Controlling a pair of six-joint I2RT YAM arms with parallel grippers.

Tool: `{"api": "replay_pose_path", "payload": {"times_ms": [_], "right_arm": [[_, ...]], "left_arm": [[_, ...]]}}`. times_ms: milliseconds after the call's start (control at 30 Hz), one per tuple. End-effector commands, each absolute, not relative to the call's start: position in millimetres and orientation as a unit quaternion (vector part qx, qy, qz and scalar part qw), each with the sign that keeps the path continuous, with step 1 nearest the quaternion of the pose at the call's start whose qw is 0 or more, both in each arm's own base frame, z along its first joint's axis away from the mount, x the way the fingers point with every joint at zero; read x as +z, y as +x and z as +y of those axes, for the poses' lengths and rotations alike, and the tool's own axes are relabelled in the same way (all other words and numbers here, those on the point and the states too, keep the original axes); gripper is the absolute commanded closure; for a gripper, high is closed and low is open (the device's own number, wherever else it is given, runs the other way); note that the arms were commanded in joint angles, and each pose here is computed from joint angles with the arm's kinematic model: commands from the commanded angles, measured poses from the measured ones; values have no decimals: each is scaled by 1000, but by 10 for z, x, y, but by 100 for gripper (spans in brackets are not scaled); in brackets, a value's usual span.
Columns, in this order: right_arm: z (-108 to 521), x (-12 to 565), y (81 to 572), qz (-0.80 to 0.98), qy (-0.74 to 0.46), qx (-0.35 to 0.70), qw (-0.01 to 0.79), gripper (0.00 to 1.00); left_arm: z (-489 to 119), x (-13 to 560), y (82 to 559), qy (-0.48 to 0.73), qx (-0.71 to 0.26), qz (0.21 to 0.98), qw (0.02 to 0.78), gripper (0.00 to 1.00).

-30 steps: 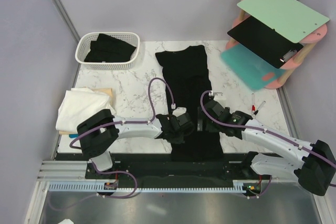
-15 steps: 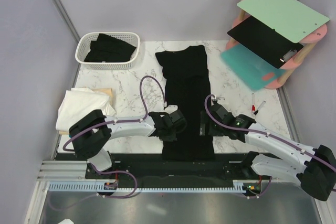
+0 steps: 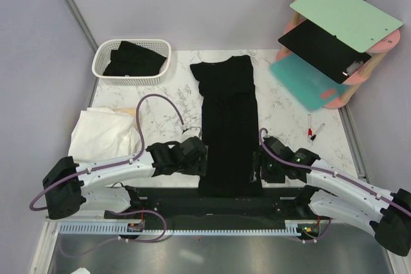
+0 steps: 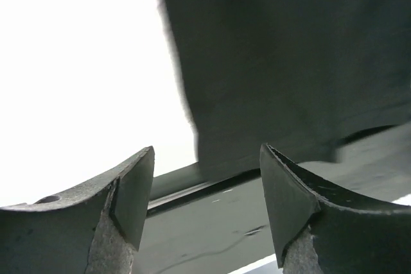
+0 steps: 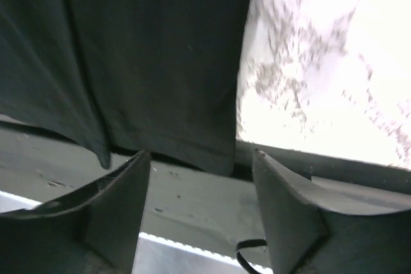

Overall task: Fold and stack the t-shirts
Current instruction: Rotate the tshirt 90 degrees, then grab the bottom of the folded rectangular tshirt with both arms

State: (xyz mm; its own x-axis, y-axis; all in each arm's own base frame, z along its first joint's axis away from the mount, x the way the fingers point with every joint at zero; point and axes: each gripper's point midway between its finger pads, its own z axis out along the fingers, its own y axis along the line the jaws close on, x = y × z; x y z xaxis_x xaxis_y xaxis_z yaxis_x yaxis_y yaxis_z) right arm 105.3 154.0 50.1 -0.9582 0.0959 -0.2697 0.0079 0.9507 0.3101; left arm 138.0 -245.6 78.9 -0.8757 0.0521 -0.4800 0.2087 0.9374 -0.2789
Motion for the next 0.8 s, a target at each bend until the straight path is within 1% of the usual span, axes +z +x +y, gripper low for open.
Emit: {"api": "replay_pose_path", "payload": {"times_ms": [0, 67, 100, 367, 400, 567, 767], "right_arm": [[1509, 393, 784, 982, 34, 165, 84, 35], [1505, 366, 746, 982, 34, 167, 77, 37], [1502, 346, 716, 982, 35, 169, 71, 41], [1563, 291, 728, 979, 43, 185, 72, 43], [1574, 278, 725, 979, 46, 188, 70, 44], [1633, 196, 748, 976, 51, 200, 71, 44], [1626, 158, 774, 976, 53, 198, 78, 45]], "left_arm": [[-2176, 431, 1131, 41, -128, 974, 184, 26], [-2089, 303, 1053, 35, -119, 977, 171, 27], [-2081, 278, 1038, 33, -121, 978, 169, 26], [-2191, 189, 1001, 13, -180, 968, 175, 27], [-2189, 171, 993, 12, -181, 968, 173, 27], [-2283, 157, 998, 13, -199, 965, 170, 27], [-2346, 82, 912, 24, -202, 968, 146, 29]]}}
